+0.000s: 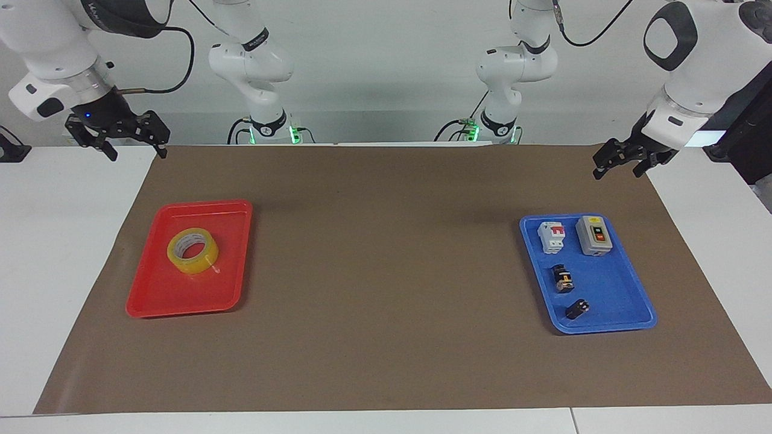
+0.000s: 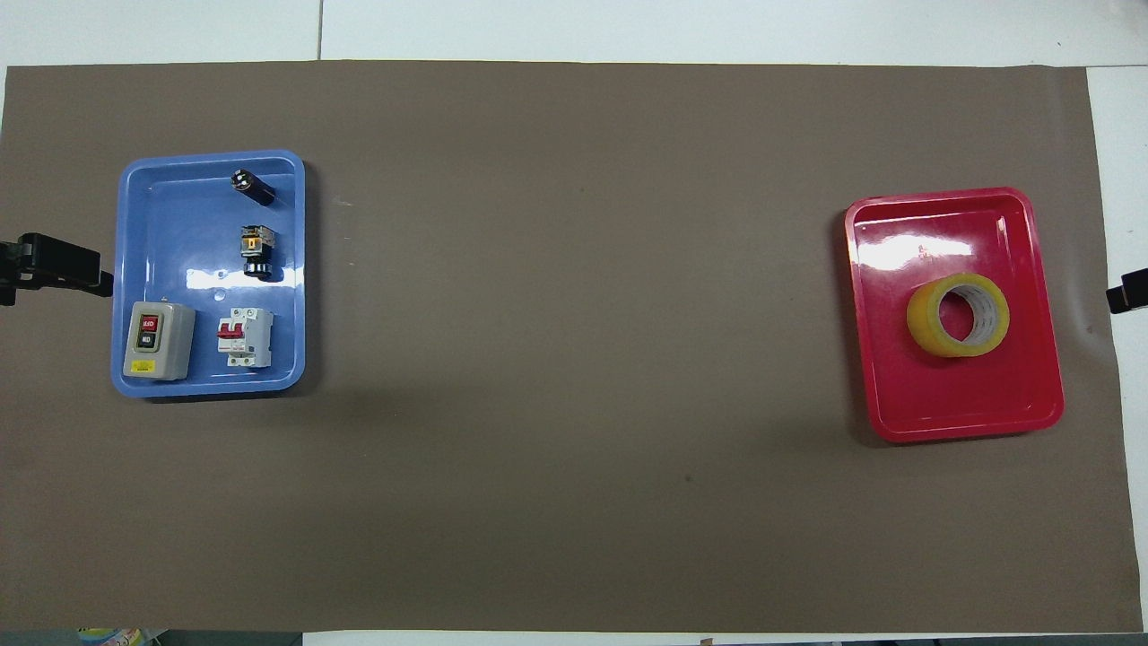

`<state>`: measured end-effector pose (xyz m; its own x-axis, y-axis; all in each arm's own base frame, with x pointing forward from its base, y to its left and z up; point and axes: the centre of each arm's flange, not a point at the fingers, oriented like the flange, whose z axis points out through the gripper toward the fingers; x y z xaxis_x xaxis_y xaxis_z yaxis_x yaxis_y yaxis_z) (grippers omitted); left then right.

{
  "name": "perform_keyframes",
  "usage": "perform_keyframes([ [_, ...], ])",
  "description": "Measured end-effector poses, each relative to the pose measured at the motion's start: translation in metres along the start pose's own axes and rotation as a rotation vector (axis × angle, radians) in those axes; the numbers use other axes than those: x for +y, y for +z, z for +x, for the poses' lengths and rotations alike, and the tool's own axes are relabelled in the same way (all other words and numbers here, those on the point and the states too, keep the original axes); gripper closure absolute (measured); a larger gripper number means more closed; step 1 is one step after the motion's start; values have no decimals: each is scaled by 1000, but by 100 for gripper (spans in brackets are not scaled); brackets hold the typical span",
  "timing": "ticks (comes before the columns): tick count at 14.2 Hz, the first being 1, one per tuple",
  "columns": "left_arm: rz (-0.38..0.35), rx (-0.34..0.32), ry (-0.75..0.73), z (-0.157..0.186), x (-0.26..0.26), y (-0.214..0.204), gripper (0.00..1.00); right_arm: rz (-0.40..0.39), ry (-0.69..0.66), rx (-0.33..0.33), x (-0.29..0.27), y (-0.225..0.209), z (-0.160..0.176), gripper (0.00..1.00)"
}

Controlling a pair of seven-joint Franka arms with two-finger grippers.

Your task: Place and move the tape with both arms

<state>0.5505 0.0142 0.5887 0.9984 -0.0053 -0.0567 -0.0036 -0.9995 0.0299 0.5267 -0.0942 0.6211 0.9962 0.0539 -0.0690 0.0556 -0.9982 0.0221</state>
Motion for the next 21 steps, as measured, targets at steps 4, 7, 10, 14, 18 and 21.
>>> perform_keyframes([
  [4, 0, 0, 0, 0, 0, 0, 0, -2, -22, -1, -14, 0, 4, 0],
  [7, 0, 0, 0, 0, 0, 0, 0, -4, -23, 3, -18, -3, 4, 0],
  [10, 0, 0, 0, 0, 0, 0, 0, -4, -44, 1, -29, -4, 6, 0],
  [14, 0, 0, 0, 0, 0, 0, 0, -4, -53, -9, -37, 0, 9, 0],
  [18, 0, 0, 0, 0, 0, 0, 0, -1, -33, -17, -27, -2, 7, 0],
  [21, 0, 0, 0, 0, 0, 0, 0, 0, -40, -26, -31, 2, 10, 0],
])
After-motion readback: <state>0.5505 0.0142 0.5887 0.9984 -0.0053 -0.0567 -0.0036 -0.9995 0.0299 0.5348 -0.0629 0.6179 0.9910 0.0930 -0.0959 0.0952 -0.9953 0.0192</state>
